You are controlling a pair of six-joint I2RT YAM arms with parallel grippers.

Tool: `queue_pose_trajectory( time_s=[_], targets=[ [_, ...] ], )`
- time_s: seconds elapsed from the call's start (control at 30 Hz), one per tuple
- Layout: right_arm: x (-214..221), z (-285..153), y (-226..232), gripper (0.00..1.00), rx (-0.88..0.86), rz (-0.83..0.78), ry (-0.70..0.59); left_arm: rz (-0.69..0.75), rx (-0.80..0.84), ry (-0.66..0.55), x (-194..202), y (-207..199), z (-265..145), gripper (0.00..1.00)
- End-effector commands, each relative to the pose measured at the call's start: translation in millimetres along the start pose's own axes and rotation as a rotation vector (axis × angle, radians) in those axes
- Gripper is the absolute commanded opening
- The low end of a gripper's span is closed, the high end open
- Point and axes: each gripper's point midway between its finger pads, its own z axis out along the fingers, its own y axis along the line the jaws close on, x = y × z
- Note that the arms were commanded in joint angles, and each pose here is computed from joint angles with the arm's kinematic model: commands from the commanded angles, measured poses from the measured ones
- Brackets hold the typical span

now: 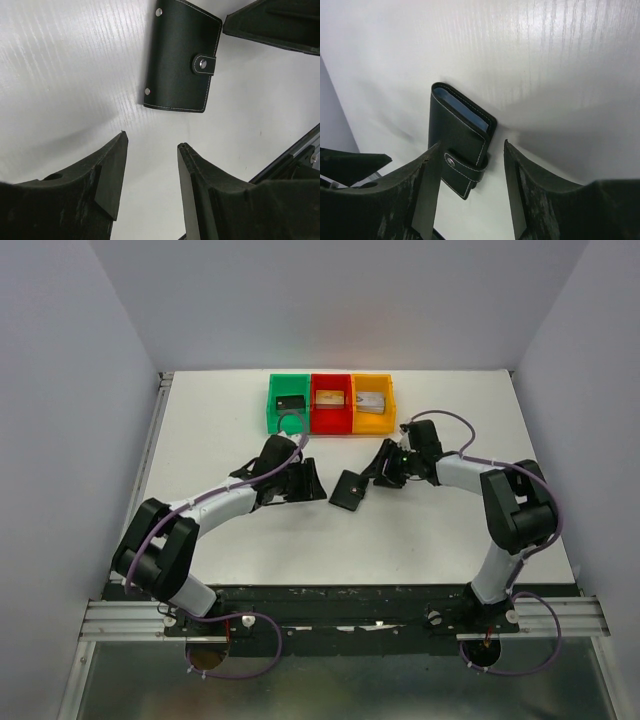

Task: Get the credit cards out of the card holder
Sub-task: Pick up the card holder from the center of the board.

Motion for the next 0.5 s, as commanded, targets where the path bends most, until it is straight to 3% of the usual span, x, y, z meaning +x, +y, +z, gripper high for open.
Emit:
queue_pose_trajectory(
  time_s=[0.0, 0.47],
  targets=[
    [-4.4, 8.8, 14.0, 0.58, -0.107, 0.023, 0.011, 0.019, -0.018, -0.049, -8.9, -0.4, -8.9, 0.56],
    [-2.8, 19.0, 16.5, 0.56, -0.150, 0.019, 0.049, 0.024, -0.033, -0.054, -9.0, 3.3, -8.1, 0.56]
  ],
)
